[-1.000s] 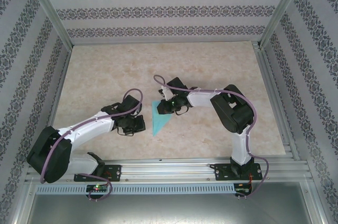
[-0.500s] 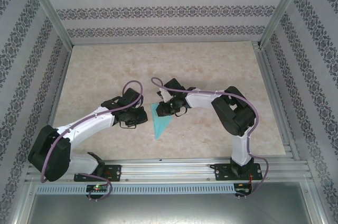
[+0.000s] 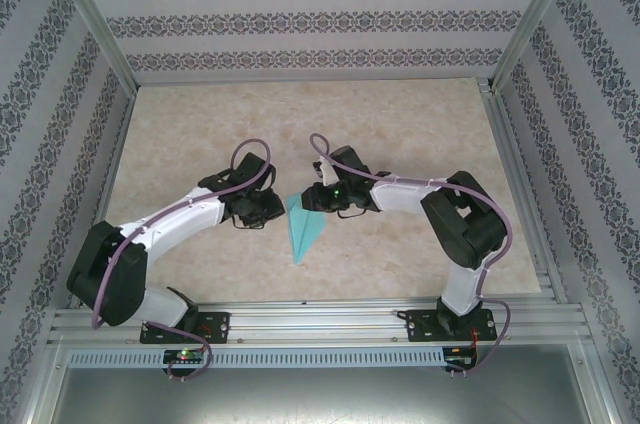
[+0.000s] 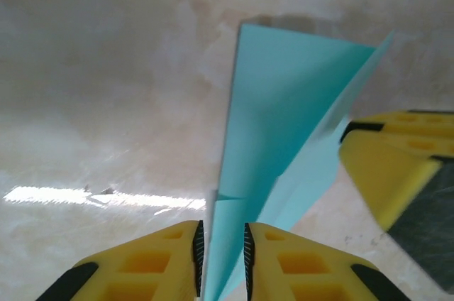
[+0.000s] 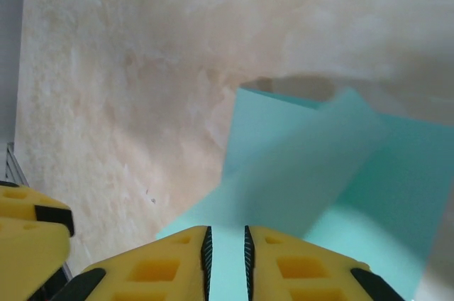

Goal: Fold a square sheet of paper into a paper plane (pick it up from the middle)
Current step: Fourth fold the wing at the center of the table, then turn over the paper at the center of the table.

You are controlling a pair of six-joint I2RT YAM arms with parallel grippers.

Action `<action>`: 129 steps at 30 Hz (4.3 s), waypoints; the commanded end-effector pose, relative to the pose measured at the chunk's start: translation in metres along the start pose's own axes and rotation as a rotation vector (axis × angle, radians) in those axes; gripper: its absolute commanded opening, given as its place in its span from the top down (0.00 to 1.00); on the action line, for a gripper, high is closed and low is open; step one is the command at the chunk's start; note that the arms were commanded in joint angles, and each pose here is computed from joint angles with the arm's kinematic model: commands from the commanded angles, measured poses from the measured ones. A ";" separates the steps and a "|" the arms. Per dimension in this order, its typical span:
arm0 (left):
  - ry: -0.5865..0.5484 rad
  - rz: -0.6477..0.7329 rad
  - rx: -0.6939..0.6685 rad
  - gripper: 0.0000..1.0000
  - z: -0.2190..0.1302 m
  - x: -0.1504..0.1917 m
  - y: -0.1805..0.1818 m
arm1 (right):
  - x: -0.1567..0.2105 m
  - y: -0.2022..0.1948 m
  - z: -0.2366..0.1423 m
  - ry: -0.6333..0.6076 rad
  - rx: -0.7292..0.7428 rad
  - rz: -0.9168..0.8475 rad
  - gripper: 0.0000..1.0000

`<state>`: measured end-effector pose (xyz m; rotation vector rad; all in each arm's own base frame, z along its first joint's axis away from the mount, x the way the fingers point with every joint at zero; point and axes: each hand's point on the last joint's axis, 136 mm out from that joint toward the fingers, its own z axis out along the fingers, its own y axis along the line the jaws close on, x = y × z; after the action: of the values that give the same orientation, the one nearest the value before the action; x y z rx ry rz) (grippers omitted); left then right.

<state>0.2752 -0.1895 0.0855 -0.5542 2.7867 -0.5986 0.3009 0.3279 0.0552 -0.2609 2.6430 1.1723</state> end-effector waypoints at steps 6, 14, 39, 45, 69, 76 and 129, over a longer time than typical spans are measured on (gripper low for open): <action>-0.006 0.051 0.007 0.68 0.000 -0.010 -0.011 | 0.004 -0.006 -0.021 -0.078 -0.034 0.115 0.74; 0.051 0.165 0.047 0.58 0.016 -0.006 -0.020 | 0.025 -0.031 -0.032 -0.120 0.040 0.251 0.69; 0.215 0.285 0.019 0.56 0.057 0.013 -0.012 | 0.052 -0.046 -0.014 -0.057 0.212 0.346 0.67; 0.238 0.282 -0.009 0.60 0.065 0.017 -0.005 | 0.052 -0.048 -0.014 -0.060 0.230 0.350 0.67; 0.278 0.285 -0.030 0.76 0.074 0.027 0.006 | 0.022 -0.008 0.005 -0.091 0.028 0.353 0.71; 0.263 0.276 -0.039 0.79 0.073 0.026 0.008 | 0.018 -0.004 0.008 -0.091 -0.007 0.328 0.66; 0.241 0.254 -0.102 0.85 0.072 0.032 0.032 | -0.001 -0.017 0.011 0.015 0.049 0.163 0.58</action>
<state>0.2735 -0.2094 0.0160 -0.1218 3.0045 -0.5636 0.3082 0.3267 0.0323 -0.0515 2.7690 1.1120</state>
